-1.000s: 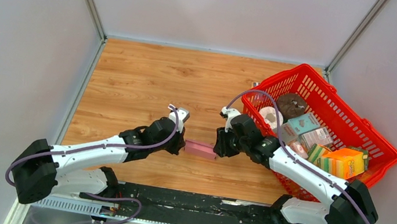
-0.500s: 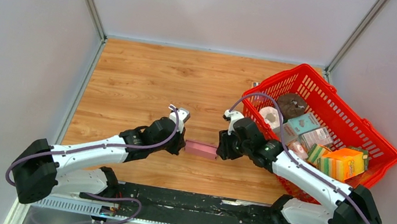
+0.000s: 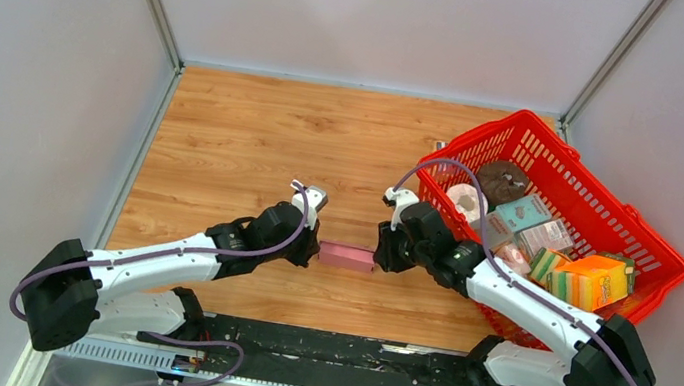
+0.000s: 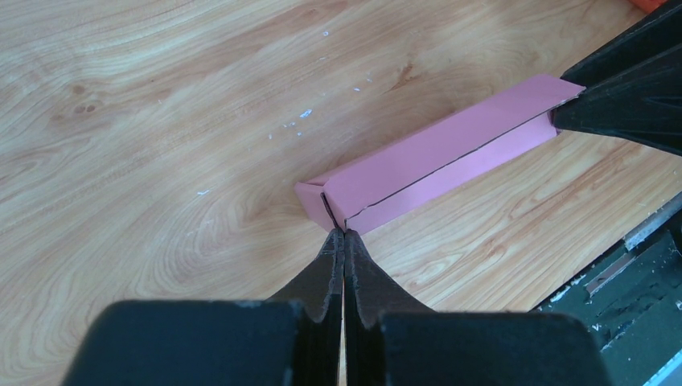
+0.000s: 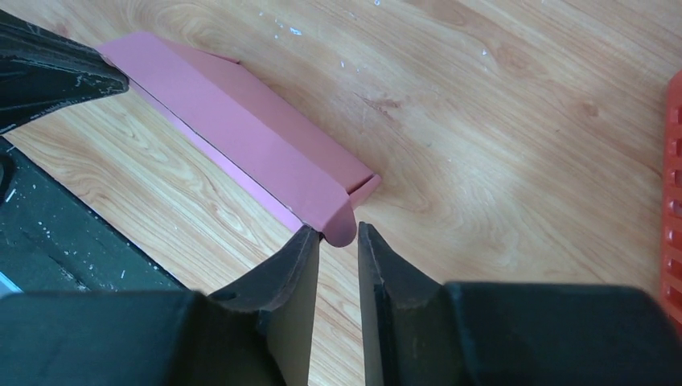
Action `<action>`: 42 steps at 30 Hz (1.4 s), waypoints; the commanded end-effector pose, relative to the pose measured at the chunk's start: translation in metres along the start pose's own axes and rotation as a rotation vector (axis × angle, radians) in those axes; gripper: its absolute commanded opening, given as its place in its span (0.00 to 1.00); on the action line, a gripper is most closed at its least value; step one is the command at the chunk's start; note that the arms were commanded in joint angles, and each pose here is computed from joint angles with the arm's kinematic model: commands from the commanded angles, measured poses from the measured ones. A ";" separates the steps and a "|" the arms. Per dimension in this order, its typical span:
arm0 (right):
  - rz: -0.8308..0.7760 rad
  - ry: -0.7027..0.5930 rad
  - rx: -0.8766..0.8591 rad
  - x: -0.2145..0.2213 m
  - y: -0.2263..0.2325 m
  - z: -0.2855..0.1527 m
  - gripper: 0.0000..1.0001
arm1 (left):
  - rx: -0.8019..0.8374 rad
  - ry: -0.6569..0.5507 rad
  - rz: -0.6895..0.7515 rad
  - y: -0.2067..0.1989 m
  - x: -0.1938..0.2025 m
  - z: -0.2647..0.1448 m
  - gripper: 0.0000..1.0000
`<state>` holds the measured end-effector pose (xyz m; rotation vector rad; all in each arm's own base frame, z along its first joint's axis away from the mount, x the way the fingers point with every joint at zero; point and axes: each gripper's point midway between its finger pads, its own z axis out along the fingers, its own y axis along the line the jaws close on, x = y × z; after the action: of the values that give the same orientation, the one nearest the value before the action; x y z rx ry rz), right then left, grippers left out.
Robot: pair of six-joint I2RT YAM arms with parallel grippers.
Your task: Fold the paper box
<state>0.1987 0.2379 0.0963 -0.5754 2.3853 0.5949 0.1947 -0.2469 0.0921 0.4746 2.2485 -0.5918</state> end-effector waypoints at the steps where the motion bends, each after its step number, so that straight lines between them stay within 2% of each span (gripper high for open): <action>1: -0.025 -0.080 -0.037 -0.020 0.010 0.002 0.25 | 0.007 0.008 0.019 -0.003 -0.004 -0.004 0.00; 3: -0.025 -0.091 -0.042 -0.021 0.011 0.000 0.22 | 0.006 0.011 0.021 -0.003 -0.003 -0.003 0.00; 7: -0.019 -0.085 -0.048 -0.022 0.015 -0.002 0.10 | 0.007 0.009 0.022 -0.004 -0.005 -0.002 0.00; 8: -0.014 -0.088 -0.049 -0.024 0.017 -0.003 0.04 | 0.007 0.009 0.022 -0.004 -0.005 -0.002 0.00; 10: 0.008 -0.079 -0.043 -0.024 0.017 -0.005 0.00 | 0.006 0.011 0.022 -0.004 -0.004 -0.001 0.00; 15: 0.062 -0.050 -0.071 -0.026 0.027 -0.007 0.00 | 0.006 0.014 0.023 -0.004 -0.004 0.001 0.00; 28: 0.204 0.126 -0.129 -0.021 0.053 -0.009 0.00 | 0.012 0.020 0.021 -0.005 -0.002 0.004 0.00; 42: 0.292 0.143 -0.106 -0.024 0.050 -0.005 0.00 | 0.019 0.020 0.021 -0.006 -0.001 0.005 0.00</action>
<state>0.1816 0.2536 0.1052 -0.3604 2.6568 0.6658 0.2006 -0.2449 0.0920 0.4698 2.2443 -0.5540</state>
